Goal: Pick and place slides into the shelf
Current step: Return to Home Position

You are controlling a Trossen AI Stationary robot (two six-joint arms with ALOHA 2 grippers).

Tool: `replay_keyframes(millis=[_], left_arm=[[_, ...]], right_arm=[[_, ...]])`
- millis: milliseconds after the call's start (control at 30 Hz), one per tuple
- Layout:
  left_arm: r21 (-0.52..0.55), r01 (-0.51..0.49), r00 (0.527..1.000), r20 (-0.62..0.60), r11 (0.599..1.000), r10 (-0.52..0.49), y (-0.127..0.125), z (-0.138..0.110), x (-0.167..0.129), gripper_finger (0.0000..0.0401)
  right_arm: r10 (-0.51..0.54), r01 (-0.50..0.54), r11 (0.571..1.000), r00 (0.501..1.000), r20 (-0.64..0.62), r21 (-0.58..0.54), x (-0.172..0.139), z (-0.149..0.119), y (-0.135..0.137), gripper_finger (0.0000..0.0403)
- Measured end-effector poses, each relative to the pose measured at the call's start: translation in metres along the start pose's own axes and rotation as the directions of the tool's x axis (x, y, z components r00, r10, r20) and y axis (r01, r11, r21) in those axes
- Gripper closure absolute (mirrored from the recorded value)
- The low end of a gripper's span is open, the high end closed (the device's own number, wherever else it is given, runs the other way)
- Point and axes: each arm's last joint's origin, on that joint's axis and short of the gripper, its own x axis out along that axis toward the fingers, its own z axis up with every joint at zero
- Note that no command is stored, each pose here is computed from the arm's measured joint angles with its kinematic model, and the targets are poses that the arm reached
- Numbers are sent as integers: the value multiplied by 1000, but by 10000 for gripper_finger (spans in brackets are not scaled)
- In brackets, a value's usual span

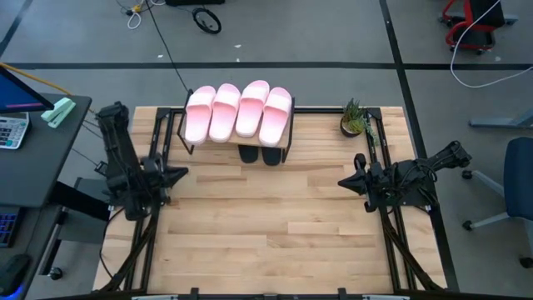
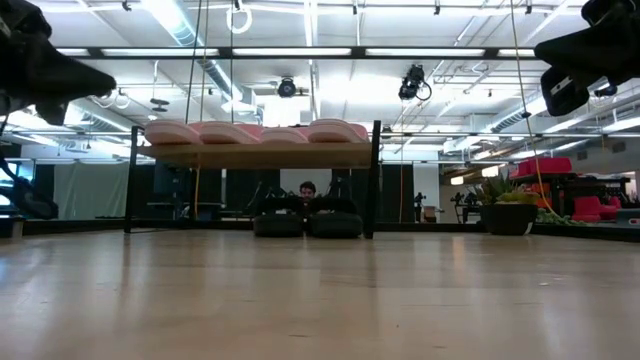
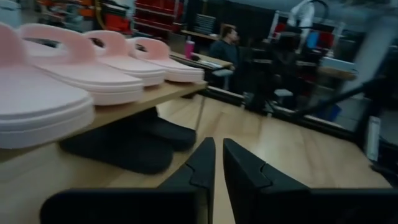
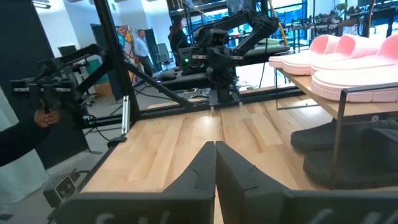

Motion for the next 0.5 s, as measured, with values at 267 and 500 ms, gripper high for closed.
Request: replay_keyframes(millis=[267,500], left_arm=[[23,115,993,-32,993,-114,-13,-2,-7,368],[-19,153,987,-44,988,-154,-22,-2,-10,378]], right_arm=[[0,0,1000,1000,-1,3,0,0,0,393],[0,0,1000,1000,0,3,0,0,0,393]])
